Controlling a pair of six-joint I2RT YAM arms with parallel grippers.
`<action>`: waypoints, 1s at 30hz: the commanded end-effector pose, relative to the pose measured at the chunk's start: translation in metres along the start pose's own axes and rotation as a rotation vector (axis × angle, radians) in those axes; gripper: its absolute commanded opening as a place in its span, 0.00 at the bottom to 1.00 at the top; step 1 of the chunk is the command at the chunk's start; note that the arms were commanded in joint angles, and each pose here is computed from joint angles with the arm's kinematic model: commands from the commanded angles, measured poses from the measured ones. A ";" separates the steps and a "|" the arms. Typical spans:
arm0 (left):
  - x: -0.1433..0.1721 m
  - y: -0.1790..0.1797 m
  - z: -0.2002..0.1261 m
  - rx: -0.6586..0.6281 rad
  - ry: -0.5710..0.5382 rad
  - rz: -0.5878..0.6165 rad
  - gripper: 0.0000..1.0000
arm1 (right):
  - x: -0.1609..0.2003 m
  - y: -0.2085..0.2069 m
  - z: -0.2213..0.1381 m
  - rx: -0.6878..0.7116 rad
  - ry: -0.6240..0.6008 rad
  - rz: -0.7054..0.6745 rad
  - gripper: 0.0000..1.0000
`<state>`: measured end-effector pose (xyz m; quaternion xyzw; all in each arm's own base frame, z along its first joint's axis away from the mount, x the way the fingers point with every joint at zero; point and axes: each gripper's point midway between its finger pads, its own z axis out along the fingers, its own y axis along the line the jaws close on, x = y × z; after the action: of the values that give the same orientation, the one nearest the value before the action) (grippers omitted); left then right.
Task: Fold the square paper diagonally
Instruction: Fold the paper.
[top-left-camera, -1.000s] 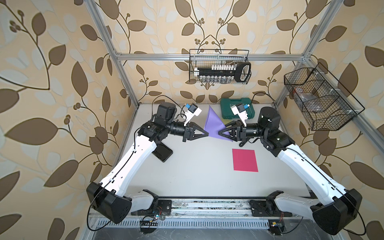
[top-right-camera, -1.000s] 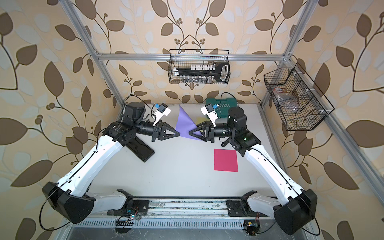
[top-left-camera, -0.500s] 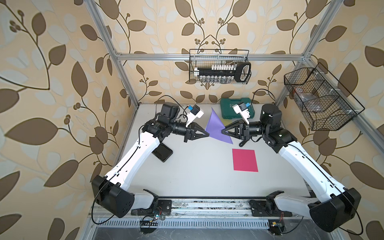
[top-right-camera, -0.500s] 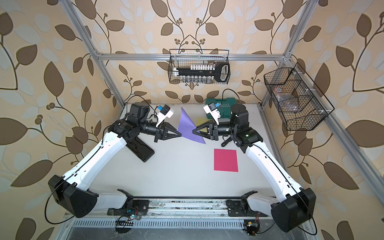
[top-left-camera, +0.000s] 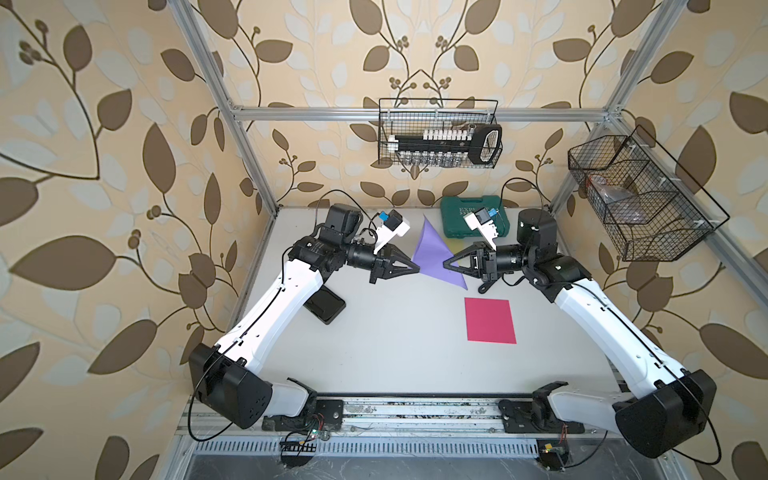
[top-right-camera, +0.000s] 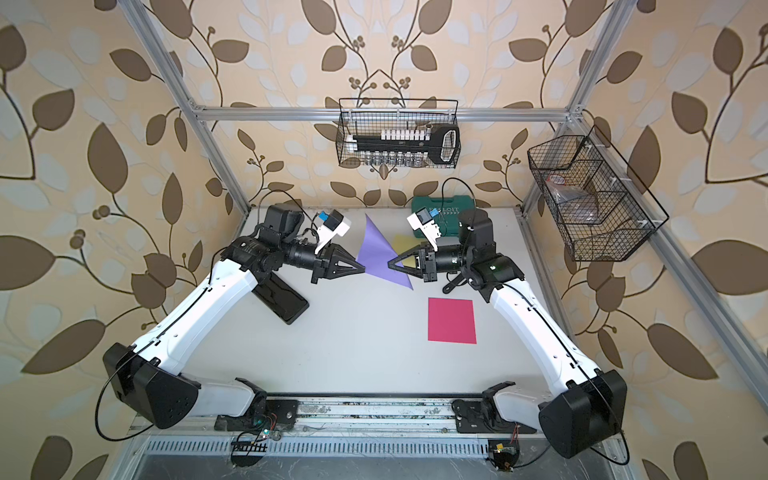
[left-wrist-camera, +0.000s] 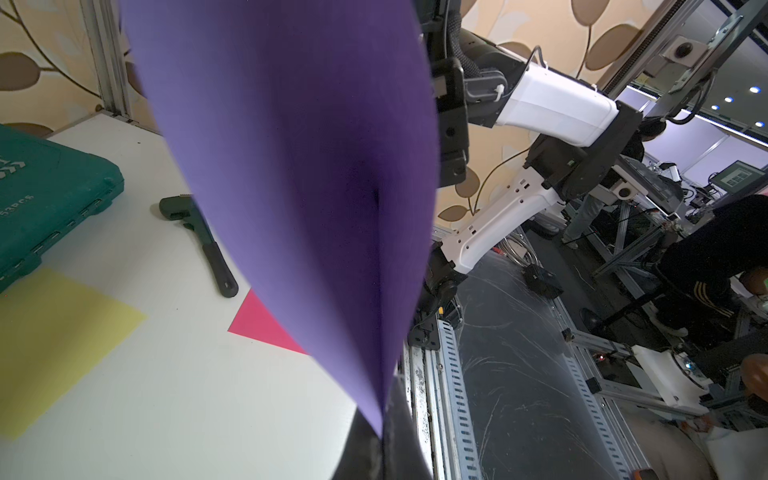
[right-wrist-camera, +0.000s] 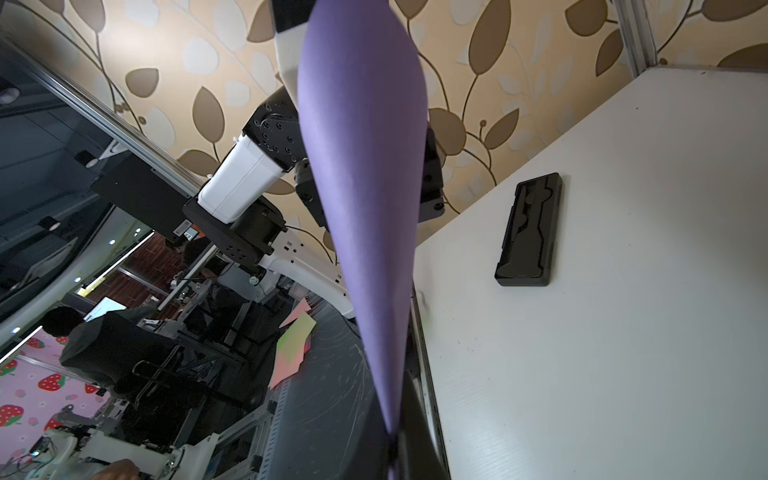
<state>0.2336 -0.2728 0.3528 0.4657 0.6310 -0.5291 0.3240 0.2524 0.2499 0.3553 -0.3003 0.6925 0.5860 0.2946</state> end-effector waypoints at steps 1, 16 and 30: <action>-0.009 -0.006 -0.006 0.017 -0.019 0.046 0.00 | -0.005 0.005 -0.002 -0.017 0.000 -0.036 0.03; -0.011 0.010 -0.009 -0.029 -0.039 0.031 0.00 | 0.011 0.000 0.000 -0.034 0.028 -0.001 0.00; -0.012 0.013 -0.012 -0.031 -0.048 0.018 0.00 | 0.024 -0.004 -0.001 -0.029 0.046 0.019 0.00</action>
<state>0.2501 -0.2669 0.3532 0.4512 0.6382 -0.5238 0.3388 0.2476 0.2483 0.3388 -0.3067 0.6951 0.5882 0.2771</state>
